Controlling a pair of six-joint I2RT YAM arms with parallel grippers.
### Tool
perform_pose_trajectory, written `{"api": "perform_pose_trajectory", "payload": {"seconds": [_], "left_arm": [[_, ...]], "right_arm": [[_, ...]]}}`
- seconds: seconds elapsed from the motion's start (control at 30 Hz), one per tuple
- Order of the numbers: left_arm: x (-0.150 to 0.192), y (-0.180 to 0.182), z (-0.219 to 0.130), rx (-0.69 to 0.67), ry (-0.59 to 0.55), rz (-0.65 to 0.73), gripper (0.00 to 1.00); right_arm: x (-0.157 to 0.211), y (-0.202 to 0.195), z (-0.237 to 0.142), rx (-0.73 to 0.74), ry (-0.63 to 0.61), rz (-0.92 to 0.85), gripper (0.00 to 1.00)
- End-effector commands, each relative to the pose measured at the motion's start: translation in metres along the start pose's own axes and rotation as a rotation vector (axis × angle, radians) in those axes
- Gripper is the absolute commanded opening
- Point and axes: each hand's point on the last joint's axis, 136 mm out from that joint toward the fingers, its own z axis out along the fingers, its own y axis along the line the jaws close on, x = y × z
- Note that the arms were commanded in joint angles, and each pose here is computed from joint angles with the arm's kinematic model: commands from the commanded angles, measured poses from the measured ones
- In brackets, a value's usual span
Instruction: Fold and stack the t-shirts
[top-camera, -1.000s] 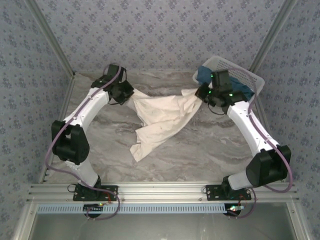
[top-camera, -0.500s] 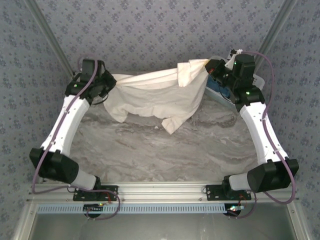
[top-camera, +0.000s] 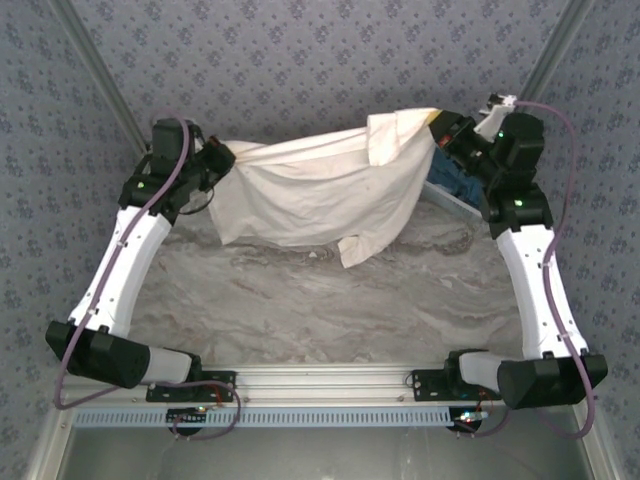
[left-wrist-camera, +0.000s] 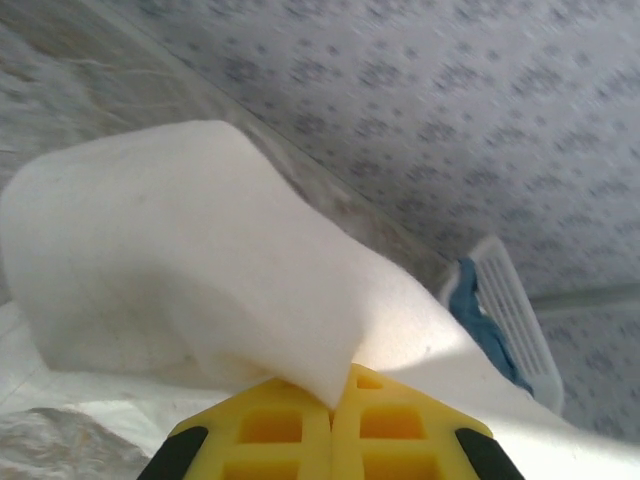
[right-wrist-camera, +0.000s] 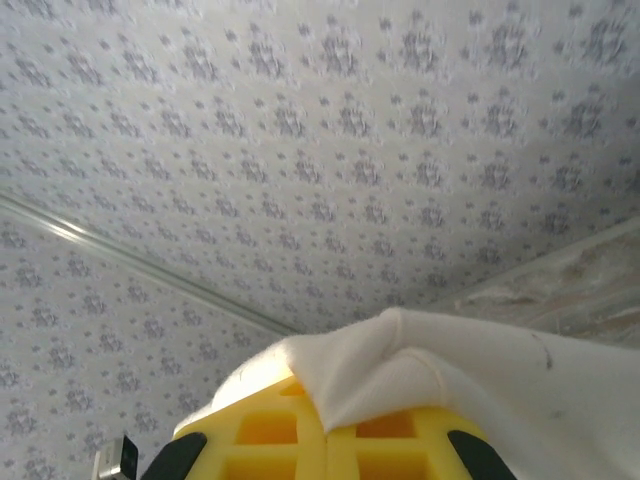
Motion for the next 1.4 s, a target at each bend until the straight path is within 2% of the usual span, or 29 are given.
{"api": "perform_pose_trajectory", "payload": {"seconds": [0.0,0.1,0.2,0.23,0.33,0.43,0.53,0.57,0.6,0.63,0.67,0.73,0.8,0.83,0.93,1.0,1.07,1.23,1.3,1.37], "left_arm": [[0.031,-0.058,-0.013,0.221,0.079,0.130,0.00],[0.078,-0.094,-0.023,0.342,0.187,0.223,0.00],[0.130,-0.125,-0.033,0.446,0.299,0.287,0.00],[0.146,-0.135,-0.035,0.479,0.331,0.297,0.00],[0.187,-0.157,-0.035,0.540,0.405,0.303,0.00],[0.215,-0.162,-0.023,0.538,0.464,0.280,0.00],[0.237,-0.150,-0.002,0.486,0.523,0.239,0.00],[0.243,-0.140,0.005,0.452,0.537,0.238,0.04],[0.247,-0.132,0.011,0.419,0.541,0.240,0.16],[0.248,-0.118,0.017,0.359,0.536,0.244,0.35],[0.246,-0.100,0.021,0.282,0.522,0.245,0.48],[0.233,-0.071,0.021,0.180,0.473,0.229,0.53],[0.215,-0.039,0.016,0.091,0.404,0.189,0.54],[0.204,-0.021,0.011,0.055,0.367,0.162,0.54],[0.177,0.027,-0.006,-0.035,0.281,0.083,0.57],[0.158,0.063,-0.016,-0.120,0.239,0.026,0.60],[0.138,0.099,-0.024,-0.209,0.200,-0.045,0.61],[0.114,0.162,-0.015,-0.312,0.221,-0.227,0.61],[0.103,0.167,0.002,-0.309,0.236,-0.242,0.62],[0.096,0.168,0.026,-0.320,0.275,-0.194,0.63]], "right_arm": [[-0.049,0.048,-0.040,-0.107,-0.159,-0.076,0.00],[-0.073,0.056,-0.056,-0.110,-0.220,-0.083,0.00],[-0.092,0.063,-0.050,-0.147,-0.242,-0.078,0.00],[-0.097,0.063,-0.042,-0.162,-0.247,-0.083,0.00],[-0.088,0.071,0.006,-0.234,-0.164,-0.069,0.00],[-0.050,0.081,0.069,-0.301,-0.038,-0.057,0.00],[0.009,0.090,0.129,-0.353,0.120,-0.019,0.00],[0.035,0.094,0.147,-0.362,0.176,-0.013,0.00],[0.059,0.091,0.163,-0.360,0.229,-0.005,0.00],[0.086,0.090,0.180,-0.359,0.283,-0.002,0.00],[0.116,0.083,0.196,-0.340,0.344,0.006,0.00],[0.175,0.068,0.222,-0.308,0.468,0.020,0.00],[0.233,0.055,0.238,-0.281,0.605,0.037,0.00],[0.267,0.045,0.244,-0.263,0.689,0.056,0.04],[0.326,0.032,0.243,-0.212,0.832,0.058,0.34],[0.340,0.023,0.233,-0.156,0.854,0.022,0.47],[0.342,0.011,0.221,-0.097,0.848,0.005,0.52],[0.318,-0.039,0.169,0.088,0.759,-0.051,0.56],[0.312,-0.067,0.140,0.187,0.743,-0.056,0.57],[0.307,-0.099,0.104,0.304,0.738,-0.059,0.57]]}}
